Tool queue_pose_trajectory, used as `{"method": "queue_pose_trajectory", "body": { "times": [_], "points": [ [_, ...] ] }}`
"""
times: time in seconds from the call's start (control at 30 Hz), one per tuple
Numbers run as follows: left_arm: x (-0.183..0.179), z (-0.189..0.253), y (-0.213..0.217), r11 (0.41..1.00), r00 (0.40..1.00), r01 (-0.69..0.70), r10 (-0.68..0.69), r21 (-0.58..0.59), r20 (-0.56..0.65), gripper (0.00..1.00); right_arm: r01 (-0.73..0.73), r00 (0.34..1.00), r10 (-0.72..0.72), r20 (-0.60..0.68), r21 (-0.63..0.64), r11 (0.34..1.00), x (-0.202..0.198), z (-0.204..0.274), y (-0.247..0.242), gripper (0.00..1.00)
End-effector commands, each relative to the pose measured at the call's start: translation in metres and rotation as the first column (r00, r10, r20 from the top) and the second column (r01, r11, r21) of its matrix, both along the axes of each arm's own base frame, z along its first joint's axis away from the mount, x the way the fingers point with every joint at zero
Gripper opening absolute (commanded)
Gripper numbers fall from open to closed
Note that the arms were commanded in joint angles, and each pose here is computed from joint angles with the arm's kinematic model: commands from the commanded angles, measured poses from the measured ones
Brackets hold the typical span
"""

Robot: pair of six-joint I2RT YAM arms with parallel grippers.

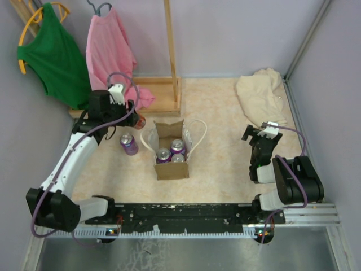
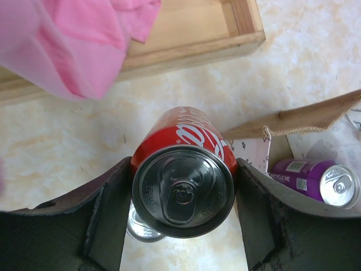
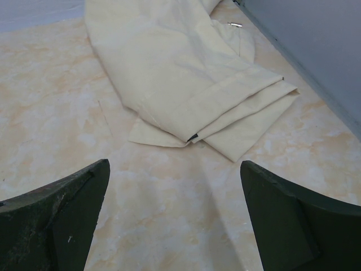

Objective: Take the beverage out of the canvas bag

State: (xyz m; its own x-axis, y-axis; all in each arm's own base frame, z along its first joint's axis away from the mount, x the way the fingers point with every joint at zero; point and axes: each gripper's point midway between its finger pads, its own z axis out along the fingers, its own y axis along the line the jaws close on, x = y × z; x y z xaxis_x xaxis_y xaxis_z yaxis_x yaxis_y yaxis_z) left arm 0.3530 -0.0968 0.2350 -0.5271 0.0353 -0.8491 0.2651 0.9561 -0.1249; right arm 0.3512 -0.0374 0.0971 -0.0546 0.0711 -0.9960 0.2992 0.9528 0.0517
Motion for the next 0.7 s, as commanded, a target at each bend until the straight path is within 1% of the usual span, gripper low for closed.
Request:
{"method": "queue_pose_trajectory", "body": {
  "times": [0.0, 0.1, 0.2, 0.5, 0.67],
  "points": [
    [0.005, 0.004, -0.026, 0.994, 0.995, 0.092, -0.09, -0.062, 0.039, 0.0, 0.005, 0.999, -0.004, 0.042, -0.007, 1.0, 0.004, 0.011, -0.002, 0.99],
    [0.0, -0.017, -0.039, 0.99, 0.992, 0.127, -0.128, -0.059, -0.015, 0.0, 0.005, 0.999, -0.004, 0.042, -0.008, 1.0, 0.004, 0.012, -0.002, 0.99],
    [-0.001, -0.037, -0.046, 0.991, 0.989, 0.131, -0.132, -0.023, -0.064, 0.0, 0.004, 0.999, -0.004, 0.043, -0.007, 1.0, 0.004, 0.011, -0.001, 0.99],
    [-0.005, -0.085, -0.046, 0.993, 0.978, 0.081, -0.062, 0.09, -0.199, 0.0, 0.004, 0.999, -0.004, 0.042, -0.008, 1.0, 0.004, 0.011, -0.001, 0.99],
    [-0.005, -0.105, -0.043, 0.987, 0.969, 0.061, -0.023, 0.149, -0.245, 0.0, 0.004, 0.999, -0.004, 0.041, -0.009, 1.0, 0.004, 0.011, -0.002, 0.99]
  ]
}}
